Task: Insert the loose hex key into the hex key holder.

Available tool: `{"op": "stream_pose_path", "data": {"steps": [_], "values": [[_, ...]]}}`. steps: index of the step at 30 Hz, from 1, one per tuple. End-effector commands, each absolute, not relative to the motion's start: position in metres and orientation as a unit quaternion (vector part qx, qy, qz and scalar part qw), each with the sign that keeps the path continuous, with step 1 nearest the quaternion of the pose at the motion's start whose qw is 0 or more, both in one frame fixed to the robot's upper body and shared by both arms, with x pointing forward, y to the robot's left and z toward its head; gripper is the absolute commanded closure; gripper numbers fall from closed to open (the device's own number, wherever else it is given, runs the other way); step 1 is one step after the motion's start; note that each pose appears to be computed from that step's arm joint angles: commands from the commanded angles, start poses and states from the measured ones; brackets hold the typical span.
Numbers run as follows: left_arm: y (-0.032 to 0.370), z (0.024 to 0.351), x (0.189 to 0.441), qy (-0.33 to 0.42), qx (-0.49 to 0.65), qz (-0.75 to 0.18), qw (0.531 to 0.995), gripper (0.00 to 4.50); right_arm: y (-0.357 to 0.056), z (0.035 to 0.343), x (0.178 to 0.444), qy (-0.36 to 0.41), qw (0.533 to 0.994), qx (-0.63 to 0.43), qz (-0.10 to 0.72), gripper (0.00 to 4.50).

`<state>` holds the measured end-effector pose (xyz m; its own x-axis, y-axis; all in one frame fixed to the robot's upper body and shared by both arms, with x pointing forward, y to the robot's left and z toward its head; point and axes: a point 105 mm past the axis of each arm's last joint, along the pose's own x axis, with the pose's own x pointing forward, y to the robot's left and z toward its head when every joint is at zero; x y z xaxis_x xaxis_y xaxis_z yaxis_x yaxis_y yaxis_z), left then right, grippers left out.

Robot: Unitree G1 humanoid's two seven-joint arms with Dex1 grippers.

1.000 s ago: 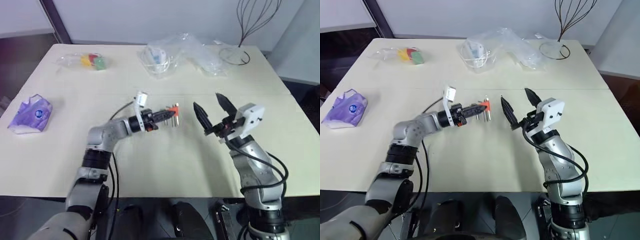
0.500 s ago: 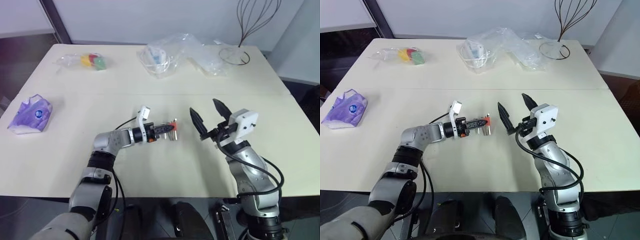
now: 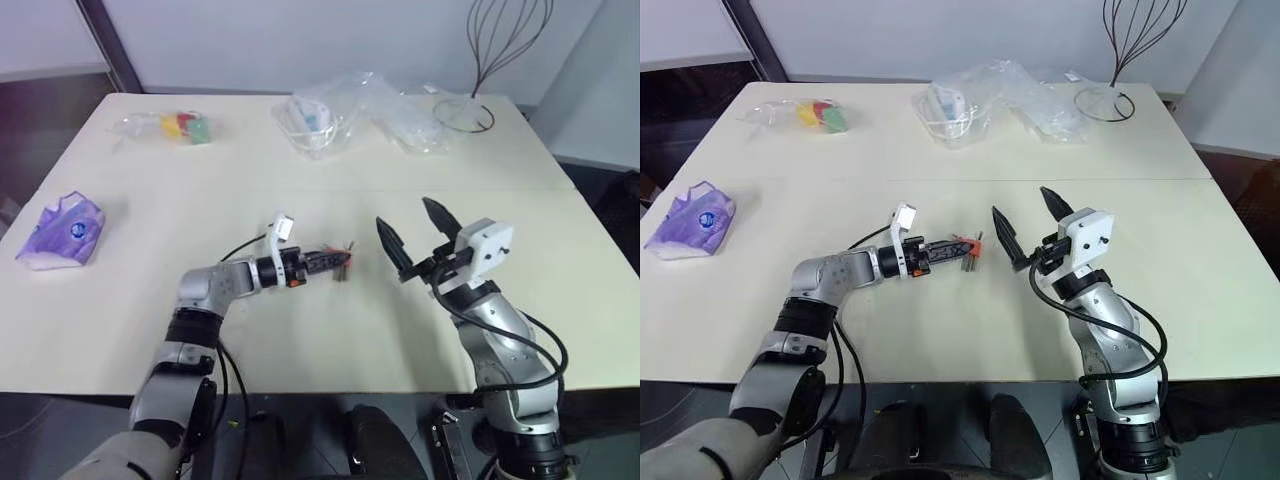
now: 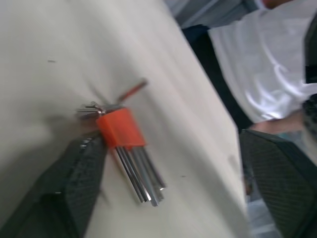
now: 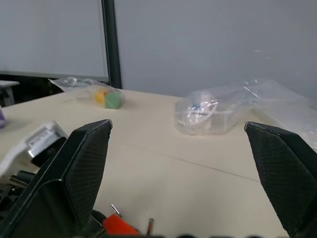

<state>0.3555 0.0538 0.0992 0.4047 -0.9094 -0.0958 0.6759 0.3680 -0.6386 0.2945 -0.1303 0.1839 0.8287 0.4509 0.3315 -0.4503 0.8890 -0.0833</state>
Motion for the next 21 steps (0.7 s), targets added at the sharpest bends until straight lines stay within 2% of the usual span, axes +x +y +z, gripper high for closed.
{"op": "stream_pose_path", "data": {"steps": [1,7,13,21], "values": [[0.086,0.124,0.368,0.15,-0.169,-0.469,0.854,0.07,-0.133,0.189,0.289,-0.175,0.951,-0.033,0.255,0.0],[0.105,0.146,0.364,0.089,-0.062,-0.471,0.875,0.07,-0.141,0.182,0.285,-0.123,0.939,-0.091,0.308,0.0],[0.117,0.176,0.344,0.034,0.045,-0.509,0.859,0.07,-0.163,0.174,0.278,-0.023,0.909,-0.181,0.375,0.0],[0.124,0.194,0.316,0.025,0.073,-0.544,0.836,0.07,-0.173,0.178,0.27,0.046,0.873,-0.234,0.426,0.0]]}}
